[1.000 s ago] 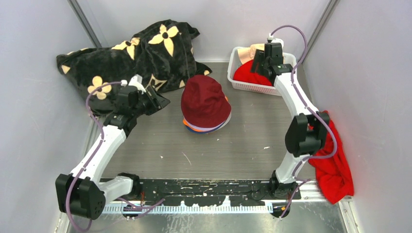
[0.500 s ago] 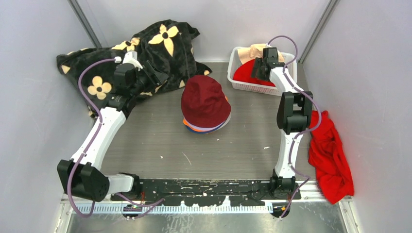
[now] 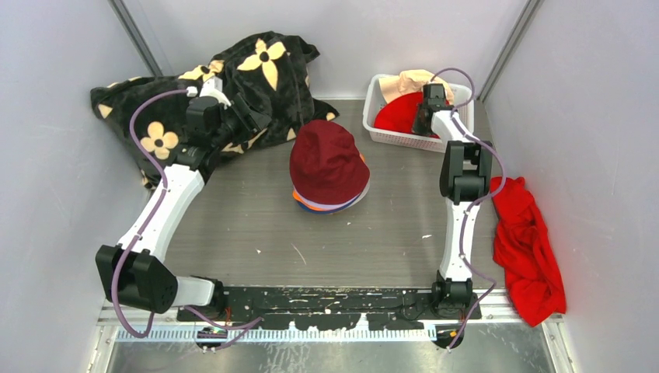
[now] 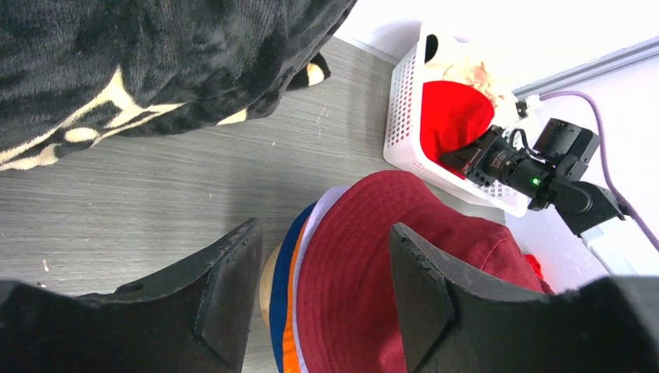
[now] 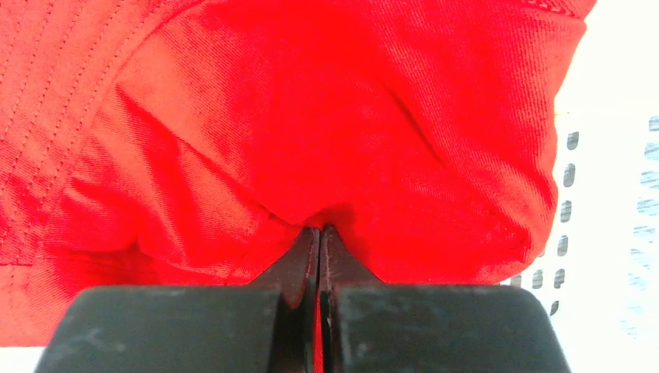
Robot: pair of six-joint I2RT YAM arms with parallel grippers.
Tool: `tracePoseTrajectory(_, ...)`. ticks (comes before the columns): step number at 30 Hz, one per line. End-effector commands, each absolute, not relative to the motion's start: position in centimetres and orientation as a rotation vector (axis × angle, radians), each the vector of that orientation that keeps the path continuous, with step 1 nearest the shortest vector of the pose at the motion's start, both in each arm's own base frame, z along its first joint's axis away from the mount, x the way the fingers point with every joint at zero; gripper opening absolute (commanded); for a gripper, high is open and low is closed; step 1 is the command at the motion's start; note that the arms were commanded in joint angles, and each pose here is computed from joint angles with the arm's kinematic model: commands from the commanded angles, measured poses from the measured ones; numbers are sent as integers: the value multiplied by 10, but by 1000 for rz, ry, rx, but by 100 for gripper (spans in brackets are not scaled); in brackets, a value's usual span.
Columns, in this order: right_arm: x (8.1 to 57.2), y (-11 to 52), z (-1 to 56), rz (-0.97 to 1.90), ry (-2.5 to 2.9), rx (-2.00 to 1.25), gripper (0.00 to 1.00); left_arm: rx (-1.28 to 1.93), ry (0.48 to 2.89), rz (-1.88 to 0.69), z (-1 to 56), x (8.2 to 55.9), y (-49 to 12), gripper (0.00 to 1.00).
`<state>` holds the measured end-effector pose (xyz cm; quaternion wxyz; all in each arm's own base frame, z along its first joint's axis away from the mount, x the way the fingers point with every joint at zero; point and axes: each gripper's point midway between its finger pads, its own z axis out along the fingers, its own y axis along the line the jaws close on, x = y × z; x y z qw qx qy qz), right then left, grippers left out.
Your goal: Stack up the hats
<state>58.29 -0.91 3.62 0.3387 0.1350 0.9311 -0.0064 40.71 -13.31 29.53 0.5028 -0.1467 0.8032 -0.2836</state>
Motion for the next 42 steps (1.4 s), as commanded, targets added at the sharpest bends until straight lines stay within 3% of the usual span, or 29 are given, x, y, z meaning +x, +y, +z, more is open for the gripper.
tracePoseTrajectory(1,592,-18,90,-51,2280,374,1,-298,1841,-719,332,416,-139,61)
tracePoseTrajectory(8,589,-21,256,-23,1950,327,1,-285,1810,-752,344,413,-143,61)
tracePoseTrajectory(13,573,-14,335,28,1838,278,1,-272,1787,-775,352,409,-147,61)
tracePoseTrajectory(26,507,15,434,175,1635,153,1,-169,1708,-843,389,402,-162,61)
tracePoseTrajectory(42,378,123,542,480,1467,-172,1,-114,1667,-832,416,370,-157,61)
